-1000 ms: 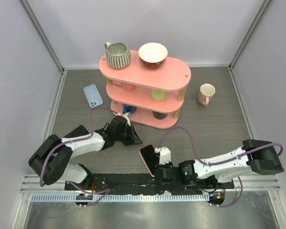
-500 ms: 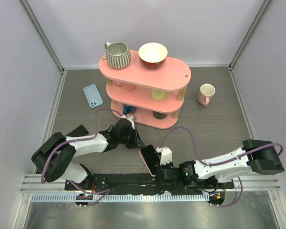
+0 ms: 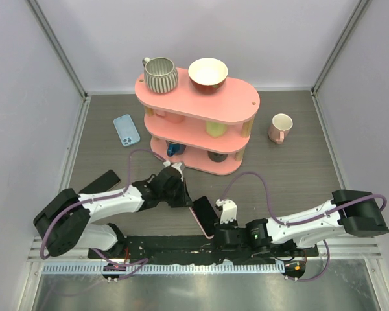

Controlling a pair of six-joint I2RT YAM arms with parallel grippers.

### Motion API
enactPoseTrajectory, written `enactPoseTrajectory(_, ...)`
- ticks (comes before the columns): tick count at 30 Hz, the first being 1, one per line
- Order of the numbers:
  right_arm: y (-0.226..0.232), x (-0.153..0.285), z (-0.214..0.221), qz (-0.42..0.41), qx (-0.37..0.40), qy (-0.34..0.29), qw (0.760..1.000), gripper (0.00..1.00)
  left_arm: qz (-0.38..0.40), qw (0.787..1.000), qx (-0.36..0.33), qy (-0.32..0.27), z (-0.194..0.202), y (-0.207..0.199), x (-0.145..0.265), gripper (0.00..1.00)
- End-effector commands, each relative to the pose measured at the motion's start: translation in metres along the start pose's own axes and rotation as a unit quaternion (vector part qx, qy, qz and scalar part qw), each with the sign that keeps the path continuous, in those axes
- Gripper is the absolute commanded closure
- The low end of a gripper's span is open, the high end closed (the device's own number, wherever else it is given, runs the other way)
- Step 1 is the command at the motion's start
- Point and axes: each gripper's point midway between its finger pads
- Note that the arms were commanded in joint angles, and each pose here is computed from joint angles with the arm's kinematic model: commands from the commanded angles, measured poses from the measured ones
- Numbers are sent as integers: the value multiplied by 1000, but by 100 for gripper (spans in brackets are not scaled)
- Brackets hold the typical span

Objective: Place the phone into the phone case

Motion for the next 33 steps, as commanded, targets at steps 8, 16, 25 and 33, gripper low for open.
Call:
enactPoseTrajectory(8,16,17,-24,0,12,-22,1000,80,-50,997,22,-54,-22,4,28,98)
enactPoseTrajectory(16,-23,34,-78,48,-17,-83,995,79,-41,994,72,-66,-15,10,33,77)
enactPoseTrajectory(25,-66,27,-107,107,-14,-87,990,79,1,995,85,-49,-5,-2,25,69)
enactPoseTrajectory(33,-58,2,-105,92,-5,-71,993,80,36,995,82,-36,4,-13,19,54)
Point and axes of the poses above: each gripper's point midway between its finger pads, its own x axis back along the fingers, its own y axis along the line the jaws close on, z = x × y, and after that the axes turned 1 degree about -x, right-handed
